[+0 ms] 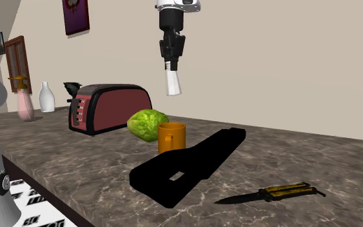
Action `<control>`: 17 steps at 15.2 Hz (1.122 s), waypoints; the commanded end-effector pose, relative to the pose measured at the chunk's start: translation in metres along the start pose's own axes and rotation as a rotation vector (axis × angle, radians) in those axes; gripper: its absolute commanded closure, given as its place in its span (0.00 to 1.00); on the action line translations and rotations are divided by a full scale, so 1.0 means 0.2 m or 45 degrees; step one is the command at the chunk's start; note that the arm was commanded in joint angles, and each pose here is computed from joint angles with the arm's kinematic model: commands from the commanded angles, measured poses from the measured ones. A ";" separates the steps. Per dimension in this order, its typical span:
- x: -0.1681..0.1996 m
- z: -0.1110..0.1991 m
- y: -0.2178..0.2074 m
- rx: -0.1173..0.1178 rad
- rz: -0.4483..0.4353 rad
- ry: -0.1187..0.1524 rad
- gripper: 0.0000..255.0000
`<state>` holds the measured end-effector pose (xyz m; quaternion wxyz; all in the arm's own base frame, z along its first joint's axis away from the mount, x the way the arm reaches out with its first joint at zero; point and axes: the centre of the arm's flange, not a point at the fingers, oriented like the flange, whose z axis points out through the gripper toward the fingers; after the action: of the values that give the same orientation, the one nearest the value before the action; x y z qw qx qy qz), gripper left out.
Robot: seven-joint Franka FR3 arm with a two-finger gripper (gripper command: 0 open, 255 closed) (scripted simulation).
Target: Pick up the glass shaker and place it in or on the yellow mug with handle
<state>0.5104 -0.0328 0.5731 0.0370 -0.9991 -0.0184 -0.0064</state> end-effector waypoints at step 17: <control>-0.05 0.45 0.10 0.001 -0.002 0.000 1.00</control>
<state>0.5018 -0.0461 0.4870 0.0373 -0.9991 -0.0193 -0.0060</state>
